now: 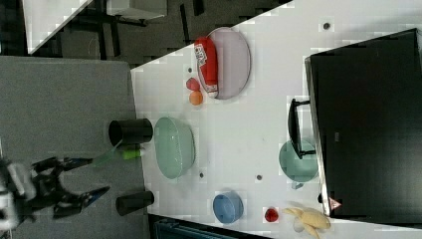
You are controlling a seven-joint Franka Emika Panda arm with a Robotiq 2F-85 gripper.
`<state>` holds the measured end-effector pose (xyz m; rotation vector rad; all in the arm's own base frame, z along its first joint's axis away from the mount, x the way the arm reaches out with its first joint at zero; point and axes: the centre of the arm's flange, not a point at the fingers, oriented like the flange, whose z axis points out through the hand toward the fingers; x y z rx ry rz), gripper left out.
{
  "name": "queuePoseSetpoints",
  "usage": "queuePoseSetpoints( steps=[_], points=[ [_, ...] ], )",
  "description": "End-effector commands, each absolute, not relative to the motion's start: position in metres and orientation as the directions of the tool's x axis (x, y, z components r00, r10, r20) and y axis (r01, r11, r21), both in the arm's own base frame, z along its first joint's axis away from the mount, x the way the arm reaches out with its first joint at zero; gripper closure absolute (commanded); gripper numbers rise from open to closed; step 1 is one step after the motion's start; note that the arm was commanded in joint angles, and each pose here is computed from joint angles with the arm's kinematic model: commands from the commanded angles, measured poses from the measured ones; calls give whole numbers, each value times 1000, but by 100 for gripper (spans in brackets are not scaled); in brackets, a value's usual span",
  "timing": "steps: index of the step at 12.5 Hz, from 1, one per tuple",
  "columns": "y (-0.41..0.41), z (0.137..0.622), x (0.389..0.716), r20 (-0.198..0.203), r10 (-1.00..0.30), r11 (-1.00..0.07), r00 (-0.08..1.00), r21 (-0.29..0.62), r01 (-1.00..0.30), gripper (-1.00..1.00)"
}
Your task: Drag strainer left to right.
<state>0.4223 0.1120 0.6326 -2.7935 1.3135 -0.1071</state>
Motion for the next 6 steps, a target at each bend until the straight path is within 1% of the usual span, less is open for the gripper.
queuePoseSetpoints(
  steps=[1,3,6],
  points=[
    [205,549,430,12,-855,-518,519,28,-855,-100],
    [258,508,434,7,-901,-434,434,22,-901,-100],
    [317,443,441,-38,-960,-280,279,18,-960,-100]
  ],
)
